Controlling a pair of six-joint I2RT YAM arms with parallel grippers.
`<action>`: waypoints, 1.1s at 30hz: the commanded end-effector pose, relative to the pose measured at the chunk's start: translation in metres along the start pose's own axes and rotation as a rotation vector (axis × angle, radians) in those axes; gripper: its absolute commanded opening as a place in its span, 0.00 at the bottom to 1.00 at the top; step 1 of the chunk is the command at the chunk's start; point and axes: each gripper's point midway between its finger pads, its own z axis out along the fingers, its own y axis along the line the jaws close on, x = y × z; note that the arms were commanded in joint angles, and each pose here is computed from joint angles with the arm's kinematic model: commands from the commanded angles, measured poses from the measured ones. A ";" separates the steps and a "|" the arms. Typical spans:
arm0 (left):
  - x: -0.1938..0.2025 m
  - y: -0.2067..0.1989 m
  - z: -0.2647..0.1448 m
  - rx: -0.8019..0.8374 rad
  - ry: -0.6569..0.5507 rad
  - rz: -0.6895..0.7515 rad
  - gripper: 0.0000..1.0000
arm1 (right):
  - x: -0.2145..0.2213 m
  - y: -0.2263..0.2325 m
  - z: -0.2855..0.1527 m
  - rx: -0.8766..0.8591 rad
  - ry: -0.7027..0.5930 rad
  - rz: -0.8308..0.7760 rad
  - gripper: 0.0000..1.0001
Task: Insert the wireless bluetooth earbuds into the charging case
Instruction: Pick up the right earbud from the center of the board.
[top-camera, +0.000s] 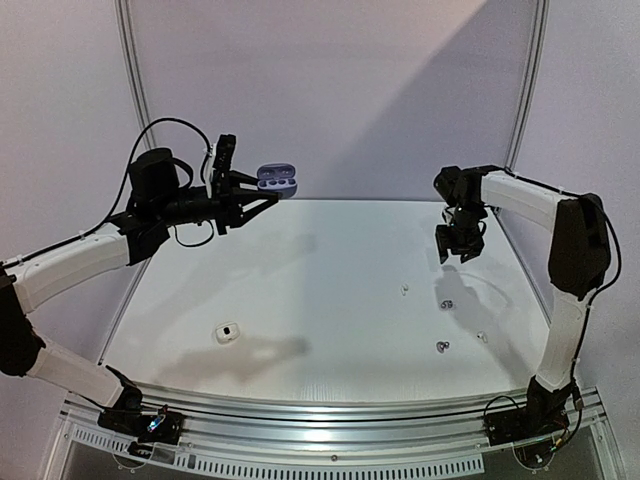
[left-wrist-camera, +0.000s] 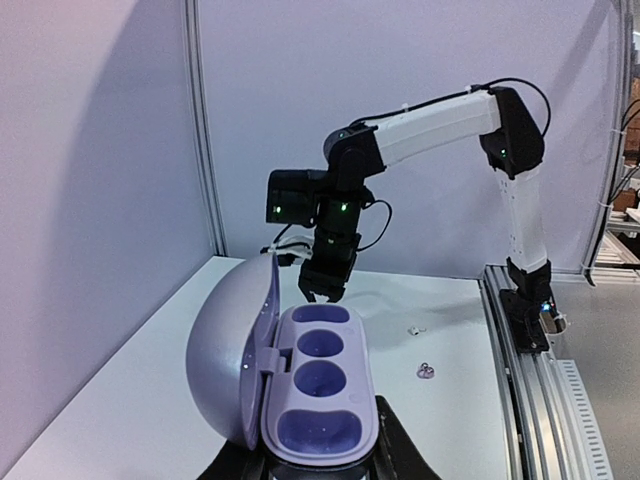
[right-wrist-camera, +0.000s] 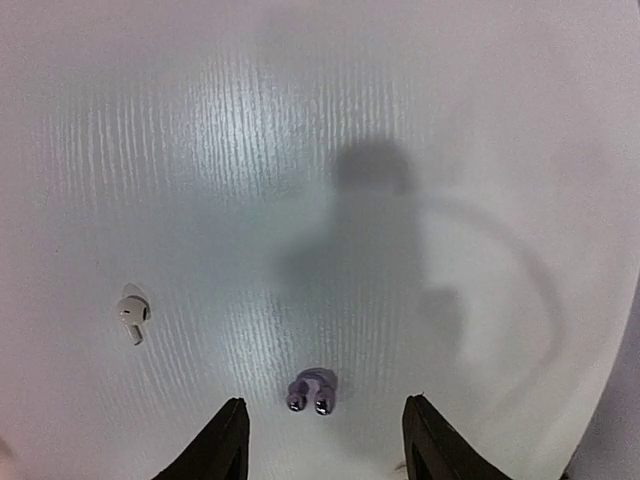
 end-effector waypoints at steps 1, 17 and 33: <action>0.002 -0.010 -0.002 0.014 0.009 0.019 0.00 | 0.023 0.019 0.030 -0.056 0.135 0.003 0.49; 0.004 -0.006 -0.003 0.006 0.017 0.020 0.00 | 0.073 0.006 0.079 -0.030 0.290 0.033 0.34; 0.007 -0.006 -0.004 0.006 0.025 0.017 0.00 | 0.062 -0.002 0.063 -0.029 0.232 0.043 0.28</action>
